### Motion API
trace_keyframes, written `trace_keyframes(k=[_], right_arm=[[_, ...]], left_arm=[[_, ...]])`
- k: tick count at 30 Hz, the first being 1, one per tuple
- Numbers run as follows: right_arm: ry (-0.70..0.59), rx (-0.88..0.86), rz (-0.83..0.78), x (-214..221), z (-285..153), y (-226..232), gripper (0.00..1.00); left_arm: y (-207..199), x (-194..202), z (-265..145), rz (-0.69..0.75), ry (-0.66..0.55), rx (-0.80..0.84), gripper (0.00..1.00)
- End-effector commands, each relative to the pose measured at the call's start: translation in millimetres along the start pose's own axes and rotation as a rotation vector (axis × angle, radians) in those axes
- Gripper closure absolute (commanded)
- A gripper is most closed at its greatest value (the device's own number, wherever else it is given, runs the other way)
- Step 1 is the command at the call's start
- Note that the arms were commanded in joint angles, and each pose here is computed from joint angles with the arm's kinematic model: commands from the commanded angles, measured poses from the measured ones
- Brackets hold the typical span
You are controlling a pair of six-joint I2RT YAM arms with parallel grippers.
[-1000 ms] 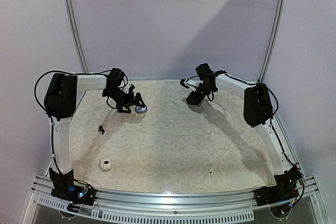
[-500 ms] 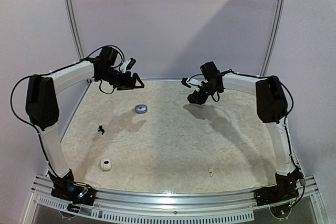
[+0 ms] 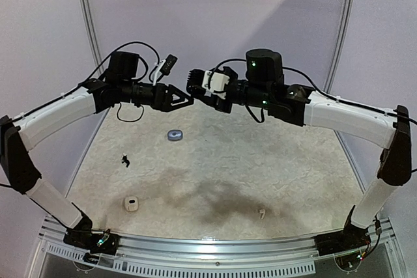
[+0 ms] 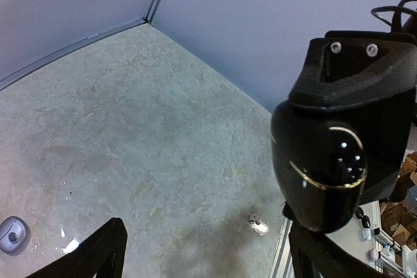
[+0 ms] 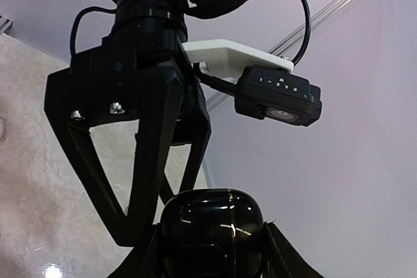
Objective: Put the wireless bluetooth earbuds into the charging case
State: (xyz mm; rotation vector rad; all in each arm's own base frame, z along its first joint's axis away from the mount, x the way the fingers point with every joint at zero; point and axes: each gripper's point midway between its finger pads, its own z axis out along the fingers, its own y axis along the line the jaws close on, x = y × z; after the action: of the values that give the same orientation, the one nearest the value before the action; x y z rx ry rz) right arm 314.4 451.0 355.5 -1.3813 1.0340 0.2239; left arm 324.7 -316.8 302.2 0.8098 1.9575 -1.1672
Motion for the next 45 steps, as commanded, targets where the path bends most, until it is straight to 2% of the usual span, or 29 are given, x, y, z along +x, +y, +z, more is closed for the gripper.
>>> trace_keyframes(k=[1, 6, 11, 15, 22, 25, 29, 34, 37, 45], right_arm=[[0.038, 0.011, -0.073, -16, 1, 27, 0.87], [0.077, 0.045, -0.102, -35, 0, 40, 0.87], [0.104, 0.054, -0.105, -50, -4, 46, 0.88], [0.137, 0.047, -0.115, -50, -5, 49, 0.88], [0.146, 0.048, -0.094, -53, -5, 45, 0.89], [0.139, 0.046, -0.090, -57, -2, 45, 0.89], [0.123, 0.054, -0.085, -64, 1, 42, 0.89], [0.082, 0.044, -0.071, -74, 4, 42, 0.90], [0.066, 0.034, -0.083, -77, 6, 44, 0.90], [0.057, 0.003, -0.122, -78, 10, 52, 0.91]], left_arm=[[-36, -9, -13, 0.037, -0.075, 0.054, 0.15], [-59, -2, -35, 0.064, -0.109, 0.088, 0.31], [-81, -6, -56, 0.110, -0.188, 0.136, 0.35], [-89, -10, -67, 0.123, -0.243, 0.160, 0.35], [-79, -20, -92, 0.110, -0.335, 0.131, 0.27], [-79, -19, -89, 0.116, -0.328, 0.117, 0.28], [-66, -2, -77, 0.076, -0.256, 0.049, 0.38], [-69, 1, -68, 0.099, -0.228, 0.052, 0.38], [-76, -1, -63, 0.130, -0.224, 0.074, 0.38], [-74, -2, -59, 0.137, -0.236, 0.059, 0.48]])
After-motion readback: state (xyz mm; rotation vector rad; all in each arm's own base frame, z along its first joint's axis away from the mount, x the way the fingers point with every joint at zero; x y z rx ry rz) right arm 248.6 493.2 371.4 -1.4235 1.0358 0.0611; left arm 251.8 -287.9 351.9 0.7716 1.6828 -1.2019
